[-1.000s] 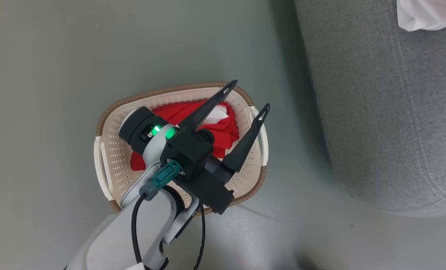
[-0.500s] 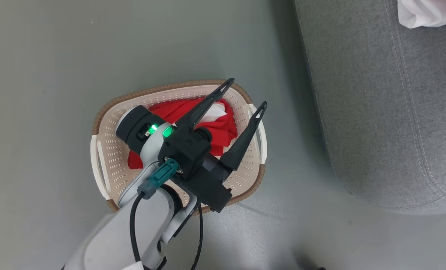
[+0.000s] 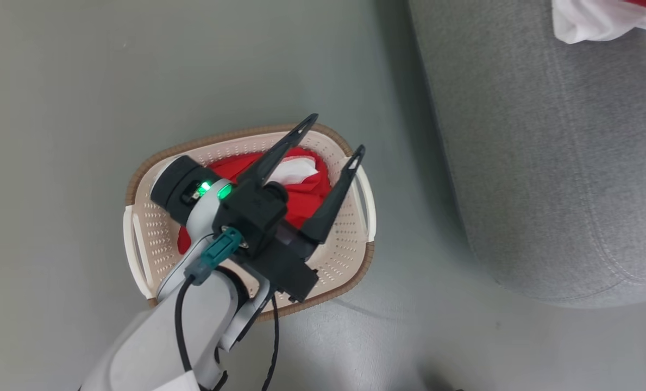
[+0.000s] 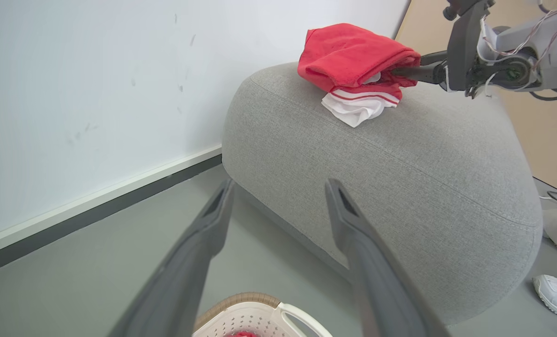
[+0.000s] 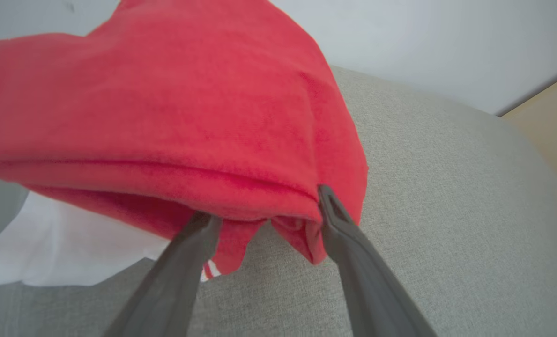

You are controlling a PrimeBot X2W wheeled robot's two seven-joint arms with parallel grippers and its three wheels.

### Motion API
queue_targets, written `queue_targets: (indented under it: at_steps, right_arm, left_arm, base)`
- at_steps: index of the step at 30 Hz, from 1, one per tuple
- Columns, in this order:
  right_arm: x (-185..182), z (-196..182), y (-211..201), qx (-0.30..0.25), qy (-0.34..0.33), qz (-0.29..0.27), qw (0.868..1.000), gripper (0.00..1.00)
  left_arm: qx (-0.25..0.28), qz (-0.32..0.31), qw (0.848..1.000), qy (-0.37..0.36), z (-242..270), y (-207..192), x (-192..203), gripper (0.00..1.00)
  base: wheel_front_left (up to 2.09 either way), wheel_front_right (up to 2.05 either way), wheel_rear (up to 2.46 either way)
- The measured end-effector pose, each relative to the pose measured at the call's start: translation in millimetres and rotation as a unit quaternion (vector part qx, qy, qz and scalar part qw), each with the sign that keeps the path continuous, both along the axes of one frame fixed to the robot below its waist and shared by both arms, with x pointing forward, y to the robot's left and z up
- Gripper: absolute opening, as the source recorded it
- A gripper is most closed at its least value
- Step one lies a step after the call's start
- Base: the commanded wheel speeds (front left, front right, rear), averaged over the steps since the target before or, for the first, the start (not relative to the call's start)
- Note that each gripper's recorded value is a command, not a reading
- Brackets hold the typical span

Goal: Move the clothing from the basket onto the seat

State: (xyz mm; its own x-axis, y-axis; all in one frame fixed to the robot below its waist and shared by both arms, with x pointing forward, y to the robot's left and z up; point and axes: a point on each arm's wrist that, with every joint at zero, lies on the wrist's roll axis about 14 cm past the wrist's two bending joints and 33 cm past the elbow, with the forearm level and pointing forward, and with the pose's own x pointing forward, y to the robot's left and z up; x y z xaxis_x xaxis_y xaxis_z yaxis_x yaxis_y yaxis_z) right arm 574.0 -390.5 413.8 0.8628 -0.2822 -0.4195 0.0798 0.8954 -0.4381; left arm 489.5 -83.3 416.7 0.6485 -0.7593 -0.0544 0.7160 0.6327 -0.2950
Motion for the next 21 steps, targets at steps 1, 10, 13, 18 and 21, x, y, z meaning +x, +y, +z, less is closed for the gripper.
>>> queue_targets:
  at_steps: [1,10,13,18,21]
  right_arm:
    - [-3.0,-0.3,0.5,0.0,0.001,0.0,1.0,1.0]
    - [-35.0,4.4,7.3,0.007,-0.004,0.011,1.0,1.0]
    - [-49.7,8.7,5.3,0.005,-0.002,0.014,1.0,1.0]
    - [-64.1,27.8,6.6,0.001,-0.02,0.021,1.0,1.0]
    - [-68.0,39.0,16.7,0.009,-0.038,0.03,0.999,1.0]
  left_arm:
    - [0.001,0.001,1.0,0.0,-0.4,0.7,-0.5,1.0]
    - [0.001,-0.006,1.0,-0.001,5.7,-5.3,-11.7,1.0]
    - [-0.001,-0.007,1.0,-0.001,10.0,-8.3,-16.8,1.0]
    - [-0.015,0.003,1.0,-0.013,28.5,-10.6,-19.3,1.0]
    - [-0.018,0.016,1.0,-0.011,34.5,-5.6,-22.1,1.0]
  base:
    - [0.0,0.0,0.0]
    - [0.0,0.0,0.0]
    - [0.0,0.0,0.0]
    - [0.0,0.0,0.0]
    - [0.0,0.0,0.0]
